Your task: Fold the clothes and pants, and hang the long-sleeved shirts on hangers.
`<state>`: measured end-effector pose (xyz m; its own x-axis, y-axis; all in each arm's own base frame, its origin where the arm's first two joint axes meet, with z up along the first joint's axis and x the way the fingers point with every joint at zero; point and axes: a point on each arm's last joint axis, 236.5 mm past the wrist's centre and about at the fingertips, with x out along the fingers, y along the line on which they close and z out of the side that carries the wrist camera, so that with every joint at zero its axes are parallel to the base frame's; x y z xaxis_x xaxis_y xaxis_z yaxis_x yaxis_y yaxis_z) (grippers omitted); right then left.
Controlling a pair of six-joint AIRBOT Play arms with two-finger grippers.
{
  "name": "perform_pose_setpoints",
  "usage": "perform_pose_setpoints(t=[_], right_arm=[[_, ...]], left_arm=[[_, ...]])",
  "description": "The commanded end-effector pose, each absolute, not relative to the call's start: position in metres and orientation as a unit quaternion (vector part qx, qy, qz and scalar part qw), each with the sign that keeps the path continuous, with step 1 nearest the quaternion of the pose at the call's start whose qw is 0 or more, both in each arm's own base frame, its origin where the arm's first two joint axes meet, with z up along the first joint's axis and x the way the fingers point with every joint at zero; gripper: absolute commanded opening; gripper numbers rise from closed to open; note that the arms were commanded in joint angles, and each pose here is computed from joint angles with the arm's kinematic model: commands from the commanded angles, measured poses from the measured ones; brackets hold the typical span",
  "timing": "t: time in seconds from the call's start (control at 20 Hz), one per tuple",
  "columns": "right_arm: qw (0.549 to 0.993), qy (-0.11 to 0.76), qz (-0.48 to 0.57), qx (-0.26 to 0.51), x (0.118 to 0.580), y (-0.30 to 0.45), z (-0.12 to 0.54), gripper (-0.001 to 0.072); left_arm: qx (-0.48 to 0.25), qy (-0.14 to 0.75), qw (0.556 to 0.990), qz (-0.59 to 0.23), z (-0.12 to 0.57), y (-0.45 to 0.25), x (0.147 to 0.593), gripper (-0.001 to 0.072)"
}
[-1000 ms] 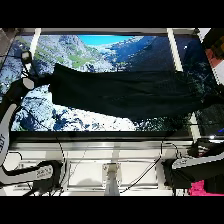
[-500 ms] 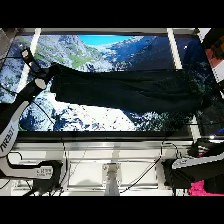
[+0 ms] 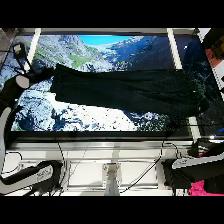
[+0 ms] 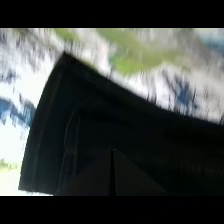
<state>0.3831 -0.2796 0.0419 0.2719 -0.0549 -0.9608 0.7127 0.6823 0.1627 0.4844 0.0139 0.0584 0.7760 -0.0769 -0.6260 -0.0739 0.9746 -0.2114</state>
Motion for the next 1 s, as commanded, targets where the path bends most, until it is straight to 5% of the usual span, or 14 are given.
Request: perform_pose_setpoints(t=[0.0,0.25,0.35,0.4,0.5,0.6,0.75,0.95], right_arm=[[0.761,0.545,-0.121,0.332,0.403,-0.231,0.044,0.0019],[0.765,0.470,0.149,0.414,0.424,-0.136,0.084,0.0020],[0.769,0.440,0.170,0.431,0.434,-0.129,0.099,0.0022],[0.774,0.430,0.169,0.433,0.440,-0.129,0.102,0.0023],[0.787,0.415,0.151,0.431,0.452,-0.135,0.101,0.0131],[0.794,0.407,0.144,0.429,0.459,-0.136,0.101,0.0443],[0.793,0.410,0.152,0.424,0.463,-0.126,0.102,0.0478],[0.791,0.415,0.162,0.418,0.466,-0.114,0.102,0.0478]], left_arm=[[-0.140,0.457,0.878,0.022,0.006,0.032,0.409,0.0008],[-0.289,0.483,0.824,0.054,-0.044,0.022,0.333,0.0009],[-0.356,0.482,0.799,0.055,-0.056,0.007,0.324,0.0010],[-0.367,0.476,0.797,0.060,-0.059,0.006,0.326,0.0080],[-0.368,0.451,0.809,0.081,-0.062,0.017,0.339,0.0579],[-0.406,0.421,0.804,0.106,-0.062,0.026,0.352,0.0597],[-0.445,0.389,0.795,0.138,-0.070,0.038,0.367,0.0593],[-0.466,0.372,0.783,0.175,-0.087,0.053,0.374,0.0496]])
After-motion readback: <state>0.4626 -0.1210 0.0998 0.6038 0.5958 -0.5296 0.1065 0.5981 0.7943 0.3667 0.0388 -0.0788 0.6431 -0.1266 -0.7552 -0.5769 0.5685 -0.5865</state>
